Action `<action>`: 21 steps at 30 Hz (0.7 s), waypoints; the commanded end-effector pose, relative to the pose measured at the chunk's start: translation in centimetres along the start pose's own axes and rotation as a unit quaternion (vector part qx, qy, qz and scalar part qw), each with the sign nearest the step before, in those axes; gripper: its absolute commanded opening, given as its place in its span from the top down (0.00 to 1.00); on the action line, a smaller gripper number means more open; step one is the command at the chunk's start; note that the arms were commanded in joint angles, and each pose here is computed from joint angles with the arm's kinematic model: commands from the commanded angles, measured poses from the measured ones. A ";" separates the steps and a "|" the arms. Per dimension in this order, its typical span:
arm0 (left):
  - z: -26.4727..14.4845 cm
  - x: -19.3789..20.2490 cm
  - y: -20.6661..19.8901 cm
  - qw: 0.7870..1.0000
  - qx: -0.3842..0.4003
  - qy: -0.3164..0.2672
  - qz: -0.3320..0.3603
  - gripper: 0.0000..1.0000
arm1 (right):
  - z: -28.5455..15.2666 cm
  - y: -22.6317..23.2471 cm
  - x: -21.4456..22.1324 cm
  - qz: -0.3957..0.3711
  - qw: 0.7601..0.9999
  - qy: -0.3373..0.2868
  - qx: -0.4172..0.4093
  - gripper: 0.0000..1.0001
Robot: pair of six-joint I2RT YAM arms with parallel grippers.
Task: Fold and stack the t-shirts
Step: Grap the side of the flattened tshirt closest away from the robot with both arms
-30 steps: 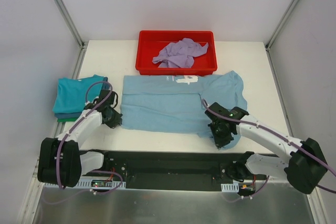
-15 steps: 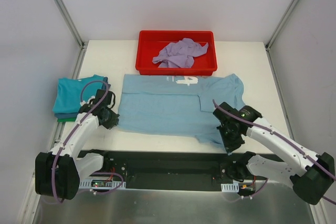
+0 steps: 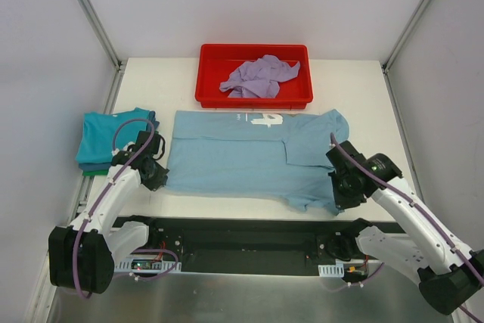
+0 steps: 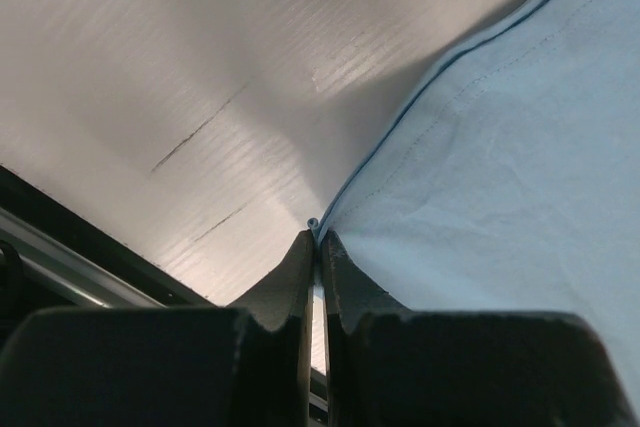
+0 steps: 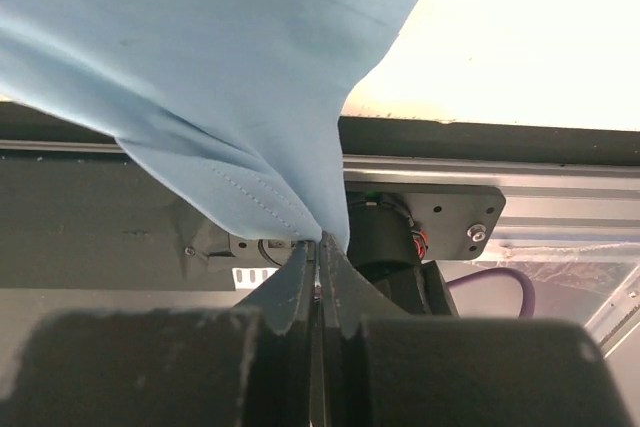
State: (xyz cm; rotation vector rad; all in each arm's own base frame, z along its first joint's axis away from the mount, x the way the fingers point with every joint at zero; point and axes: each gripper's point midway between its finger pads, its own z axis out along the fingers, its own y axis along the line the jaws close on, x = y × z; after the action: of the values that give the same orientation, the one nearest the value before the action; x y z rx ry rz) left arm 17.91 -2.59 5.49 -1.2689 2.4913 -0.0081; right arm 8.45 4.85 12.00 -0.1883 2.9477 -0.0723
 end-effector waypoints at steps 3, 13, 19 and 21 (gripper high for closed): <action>-1.2 -1.2 0.9 0.999 -0.021 -0.021 0.016 1.00 | -2.0 -3.3 3.1 -0.014 0.997 0.058 0.057 0.99; -1.9 -2.4 -1.5 1.000 0.000 -0.021 0.015 1.00 | -2.4 -2.6 -2.7 0.001 0.998 -0.024 0.053 0.99; -2.1 -3.8 -3.8 1.000 0.001 -0.023 0.020 1.00 | -3.3 -2.4 -7.8 0.016 0.997 -0.067 0.047 0.99; -2.2 -4.0 -4.6 1.000 0.005 -0.015 0.024 1.00 | -3.5 -3.7 -9.1 0.007 0.995 -0.060 0.077 0.99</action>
State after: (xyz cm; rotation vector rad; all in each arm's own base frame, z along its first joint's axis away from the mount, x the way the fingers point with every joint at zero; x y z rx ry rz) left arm 21.27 -2.83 8.31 -1.2252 2.5001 0.0007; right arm 14.13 3.83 15.74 -0.1022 2.8610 -0.1667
